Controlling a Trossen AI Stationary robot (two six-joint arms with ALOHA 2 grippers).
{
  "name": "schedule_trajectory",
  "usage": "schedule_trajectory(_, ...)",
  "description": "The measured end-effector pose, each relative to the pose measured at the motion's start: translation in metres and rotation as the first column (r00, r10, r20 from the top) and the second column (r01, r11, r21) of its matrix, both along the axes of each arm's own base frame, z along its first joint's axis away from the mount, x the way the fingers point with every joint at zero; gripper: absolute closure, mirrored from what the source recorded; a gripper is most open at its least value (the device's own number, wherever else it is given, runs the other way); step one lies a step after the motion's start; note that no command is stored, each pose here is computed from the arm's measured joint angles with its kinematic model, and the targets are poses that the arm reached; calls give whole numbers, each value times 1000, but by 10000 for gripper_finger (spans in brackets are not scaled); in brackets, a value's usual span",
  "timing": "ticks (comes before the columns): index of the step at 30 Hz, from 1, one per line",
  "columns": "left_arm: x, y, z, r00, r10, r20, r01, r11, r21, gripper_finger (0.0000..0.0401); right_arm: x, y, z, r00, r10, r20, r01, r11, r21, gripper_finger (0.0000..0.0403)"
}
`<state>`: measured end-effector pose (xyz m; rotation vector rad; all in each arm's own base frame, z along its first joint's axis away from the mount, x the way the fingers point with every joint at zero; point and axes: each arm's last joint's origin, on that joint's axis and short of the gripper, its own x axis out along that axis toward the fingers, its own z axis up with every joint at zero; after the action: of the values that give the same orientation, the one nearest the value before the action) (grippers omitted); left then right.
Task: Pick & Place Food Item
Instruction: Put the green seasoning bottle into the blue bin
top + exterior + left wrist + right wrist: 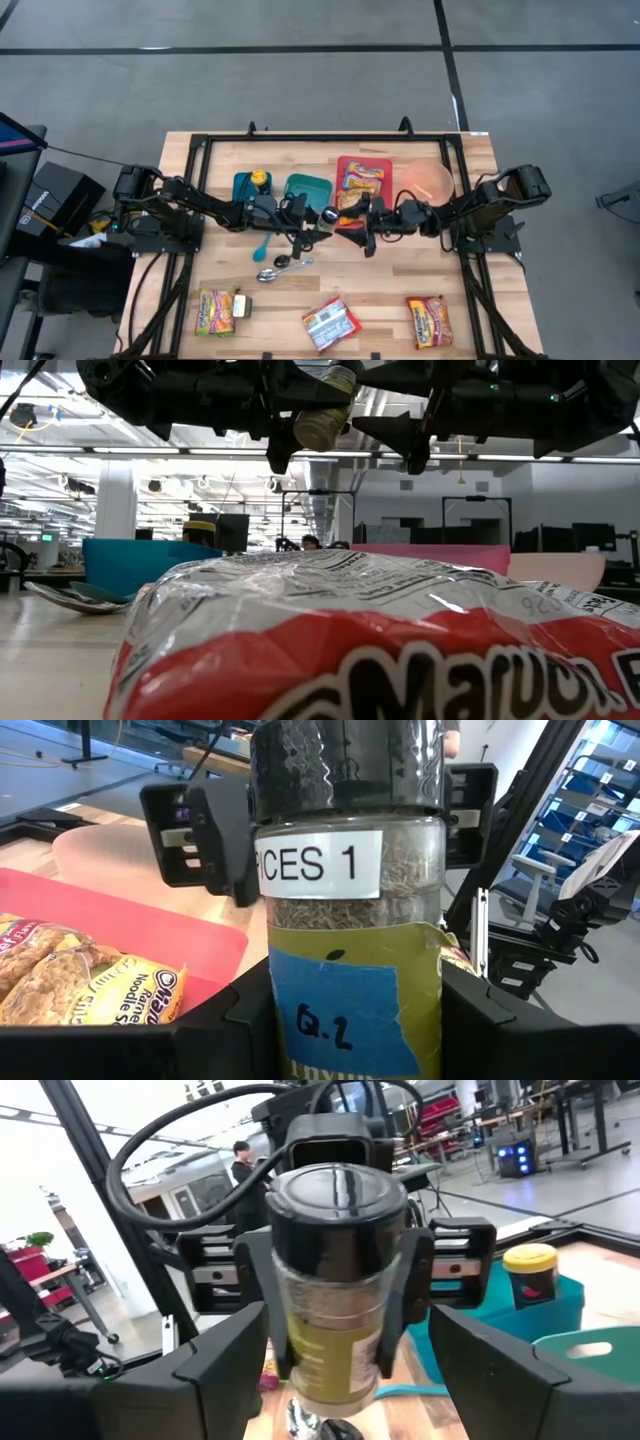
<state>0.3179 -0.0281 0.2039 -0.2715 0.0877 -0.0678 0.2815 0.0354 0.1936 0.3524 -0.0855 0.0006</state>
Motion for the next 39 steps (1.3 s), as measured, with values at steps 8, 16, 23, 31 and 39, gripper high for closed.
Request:
schedule_trajectory(8,0,0,0,1000,0,0,0,1000,0,233,0,0,-1,1000,3,-9,-3,1000,24,131)
schedule_trajectory(16,0,0,0,1000,0,-1,0,1000,0,233,0,0,-2,1000,3,-24,-3,1000,23,95)
schedule_trajectory(23,0,0,0,1000,0,-1,0,1000,0,233,0,0,-2,1000,3,-24,-3,1000,23,54)
schedule_trajectory(31,0,0,0,1000,1,-2,-1,1000,-7,233,0,0,-2,1000,1,-23,-1,1000,7,56)
schedule_trajectory(39,0,0,0,1000,2,4,-2,1000,-22,233,4,1,2,1000,-3,-20,3,1000,-2,61)
